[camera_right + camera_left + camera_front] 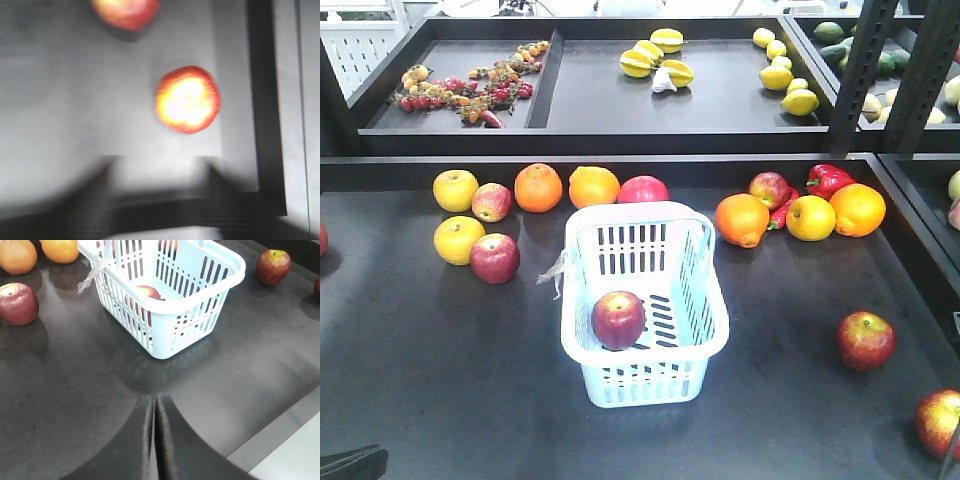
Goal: Pick three apples into basket with both arms
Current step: 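Withdraw the right gripper from the basket toward the apples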
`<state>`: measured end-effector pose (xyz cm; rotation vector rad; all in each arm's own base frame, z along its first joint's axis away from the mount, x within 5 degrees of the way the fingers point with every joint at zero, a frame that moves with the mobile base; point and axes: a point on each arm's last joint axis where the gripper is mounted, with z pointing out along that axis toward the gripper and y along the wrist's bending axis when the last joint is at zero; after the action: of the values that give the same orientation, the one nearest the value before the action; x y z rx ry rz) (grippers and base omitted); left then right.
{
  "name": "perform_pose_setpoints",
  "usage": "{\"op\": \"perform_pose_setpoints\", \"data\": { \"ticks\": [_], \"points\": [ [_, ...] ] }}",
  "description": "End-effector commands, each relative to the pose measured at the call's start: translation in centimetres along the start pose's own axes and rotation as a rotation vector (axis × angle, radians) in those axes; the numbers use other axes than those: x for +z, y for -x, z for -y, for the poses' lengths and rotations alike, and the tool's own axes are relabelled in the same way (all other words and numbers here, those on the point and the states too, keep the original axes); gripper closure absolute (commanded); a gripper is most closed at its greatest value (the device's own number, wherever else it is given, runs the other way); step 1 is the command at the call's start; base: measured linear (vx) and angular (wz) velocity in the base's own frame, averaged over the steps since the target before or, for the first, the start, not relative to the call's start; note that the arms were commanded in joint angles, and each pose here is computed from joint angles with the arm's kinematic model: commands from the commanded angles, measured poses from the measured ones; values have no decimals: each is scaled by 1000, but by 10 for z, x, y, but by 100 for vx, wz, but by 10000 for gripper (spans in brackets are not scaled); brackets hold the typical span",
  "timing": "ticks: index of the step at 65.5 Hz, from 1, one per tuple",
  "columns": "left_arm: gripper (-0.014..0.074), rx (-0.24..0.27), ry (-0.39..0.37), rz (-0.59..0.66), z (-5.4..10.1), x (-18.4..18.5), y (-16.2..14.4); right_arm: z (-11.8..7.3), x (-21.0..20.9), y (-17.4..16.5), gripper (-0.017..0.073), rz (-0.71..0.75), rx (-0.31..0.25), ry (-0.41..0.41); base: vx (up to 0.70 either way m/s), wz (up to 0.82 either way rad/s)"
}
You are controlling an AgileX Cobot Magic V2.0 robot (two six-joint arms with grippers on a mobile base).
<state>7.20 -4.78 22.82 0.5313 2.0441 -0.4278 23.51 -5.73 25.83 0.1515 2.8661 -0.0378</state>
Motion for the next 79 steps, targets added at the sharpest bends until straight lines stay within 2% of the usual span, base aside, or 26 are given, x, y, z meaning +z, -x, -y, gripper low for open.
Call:
{"op": "perform_pose_setpoints", "data": {
  "ticks": [1, 5, 19, 32, 57, 79],
  "points": [
    [601, -27, 15, 79, -1, -2, 13, 7, -1, 10, -106, 61, 9, -23, 0, 0],
    [601, -28, 15, 79, -1, -2, 13, 8, 8, 12, -171, 32, 21, -23, 0, 0],
    [601, -28, 15, 78, -1, -2, 13, 17, 46, 18, -155, -81, 56, -84, 0, 0],
    [601, -28, 15, 78, -1, -2, 13, 19, 82, 20, -130, -179, 58, -70, 0, 0],
    [601, -28, 15, 78, -1, -2, 13, 22, 111, 34, -107, -228, 102, -67, 0, 0],
    [601, -27, 15, 78, -1, -2, 12, 26, 137, 38, -94, -276, 100, -88, 0, 0]
  ]
}}
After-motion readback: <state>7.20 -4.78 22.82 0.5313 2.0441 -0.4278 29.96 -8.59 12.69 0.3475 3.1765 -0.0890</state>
